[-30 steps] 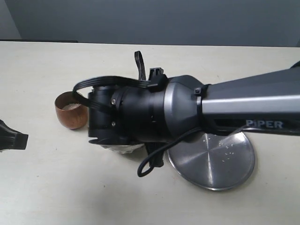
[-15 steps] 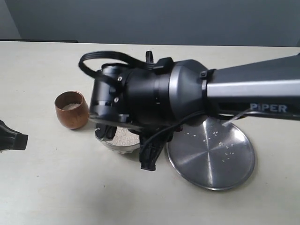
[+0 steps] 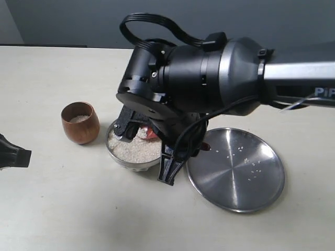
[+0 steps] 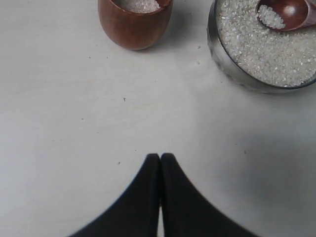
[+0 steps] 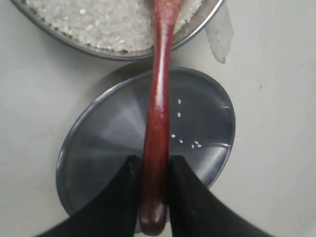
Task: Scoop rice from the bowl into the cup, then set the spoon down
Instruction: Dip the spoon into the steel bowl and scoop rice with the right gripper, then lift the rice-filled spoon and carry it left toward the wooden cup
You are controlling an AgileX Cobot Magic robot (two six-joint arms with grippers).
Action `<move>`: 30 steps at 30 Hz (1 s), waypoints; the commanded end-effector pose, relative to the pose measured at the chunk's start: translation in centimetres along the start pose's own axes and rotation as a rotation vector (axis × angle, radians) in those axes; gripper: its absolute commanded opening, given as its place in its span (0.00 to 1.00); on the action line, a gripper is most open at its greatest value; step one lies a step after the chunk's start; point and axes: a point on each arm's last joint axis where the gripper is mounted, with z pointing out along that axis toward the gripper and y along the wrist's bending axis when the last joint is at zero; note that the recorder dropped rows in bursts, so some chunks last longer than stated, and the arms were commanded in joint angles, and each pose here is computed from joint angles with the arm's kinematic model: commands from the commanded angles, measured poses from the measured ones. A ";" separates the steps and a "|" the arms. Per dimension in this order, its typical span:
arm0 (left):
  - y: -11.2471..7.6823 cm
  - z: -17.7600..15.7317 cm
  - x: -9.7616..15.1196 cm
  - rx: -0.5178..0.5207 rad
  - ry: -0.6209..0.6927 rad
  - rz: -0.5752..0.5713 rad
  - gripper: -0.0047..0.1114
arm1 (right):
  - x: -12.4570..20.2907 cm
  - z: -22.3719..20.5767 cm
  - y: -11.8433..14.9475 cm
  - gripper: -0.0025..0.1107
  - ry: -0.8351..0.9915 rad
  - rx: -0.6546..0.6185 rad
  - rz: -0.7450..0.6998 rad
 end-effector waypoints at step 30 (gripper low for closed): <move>0.1 0.1 0.1 -0.005 0.003 0.006 0.04 | 0.8 -1.9 -1.4 0.02 -0.099 -0.068 0.196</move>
